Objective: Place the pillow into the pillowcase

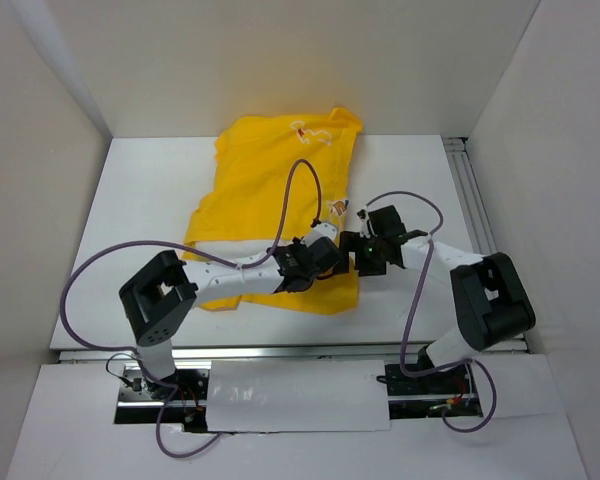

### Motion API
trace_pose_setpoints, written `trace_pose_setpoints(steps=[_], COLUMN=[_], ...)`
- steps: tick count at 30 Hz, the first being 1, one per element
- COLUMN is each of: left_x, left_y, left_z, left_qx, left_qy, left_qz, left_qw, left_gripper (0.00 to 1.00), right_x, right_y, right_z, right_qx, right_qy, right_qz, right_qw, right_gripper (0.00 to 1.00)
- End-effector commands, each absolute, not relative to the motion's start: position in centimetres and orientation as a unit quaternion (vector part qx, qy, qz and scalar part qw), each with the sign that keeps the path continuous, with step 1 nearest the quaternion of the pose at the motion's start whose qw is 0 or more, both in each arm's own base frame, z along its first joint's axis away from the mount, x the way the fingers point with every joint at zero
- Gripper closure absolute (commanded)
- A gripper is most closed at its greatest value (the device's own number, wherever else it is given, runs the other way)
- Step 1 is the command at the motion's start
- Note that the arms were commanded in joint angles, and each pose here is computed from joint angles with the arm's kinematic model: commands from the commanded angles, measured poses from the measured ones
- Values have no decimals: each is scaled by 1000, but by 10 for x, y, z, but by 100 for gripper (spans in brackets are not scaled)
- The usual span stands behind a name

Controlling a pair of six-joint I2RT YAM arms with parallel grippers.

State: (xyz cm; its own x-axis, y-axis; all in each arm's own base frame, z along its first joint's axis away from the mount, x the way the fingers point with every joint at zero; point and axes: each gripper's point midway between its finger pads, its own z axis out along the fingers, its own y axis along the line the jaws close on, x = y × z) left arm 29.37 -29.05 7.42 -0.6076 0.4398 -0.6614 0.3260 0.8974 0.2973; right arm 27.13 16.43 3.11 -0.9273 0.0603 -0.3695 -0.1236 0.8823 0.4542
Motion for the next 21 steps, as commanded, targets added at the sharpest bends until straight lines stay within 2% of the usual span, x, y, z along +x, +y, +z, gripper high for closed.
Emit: trace_pose_setpoints(steps=[1, 3, 4, 5, 6, 7, 11, 12, 13, 17, 21], left_x=[318, 320, 320, 324, 328, 334, 355, 362, 370, 392, 407], left_y=[-300, -296, -296, -294, -290, -293, -303, -305, -306, -319, -325], left_z=[137, 144, 148, 155, 156, 165, 178, 180, 195, 204, 192], left_qx=[142, 134, 132, 122, 110, 95, 43, 31, 1, -54, -85], left_qy=[876, 874, 873, 870, 871, 868, 869, 868, 859, 850, 852], left_qz=[31, 28, 25, 19, 21, 10, -20, -23, -24, -15, 6], left_qw=[461, 466, 469, 476, 479, 488, 493, 495, 511, 524, 516], left_gripper=[100, 100, 100, 100, 100, 100, 100, 100, 100, 100, 100], right_x=[308, 326, 332, 340, 342, 340, 306, 295, 267, 193, 146], right_y=[178, 189, 190, 193, 199, 196, 207, 208, 213, 228, 231], right_z=[39, 46, 46, 51, 57, 62, 102, 126, 127, 174, 220], right_qx=[-38, -38, -32, -33, -31, -23, -54, -55, -72, -105, -125], right_qy=[939, 930, 928, 925, 923, 925, 917, 908, 913, 885, 852], right_qz=[226, 228, 227, 230, 236, 231, 254, 270, 291, 395, 460], right_qw=[255, 287, 292, 300, 303, 301, 302, 316, 277, 222, 215], right_gripper=[11, 14, 26, 52, 85, 100, 100, 100, 100, 100, 100])
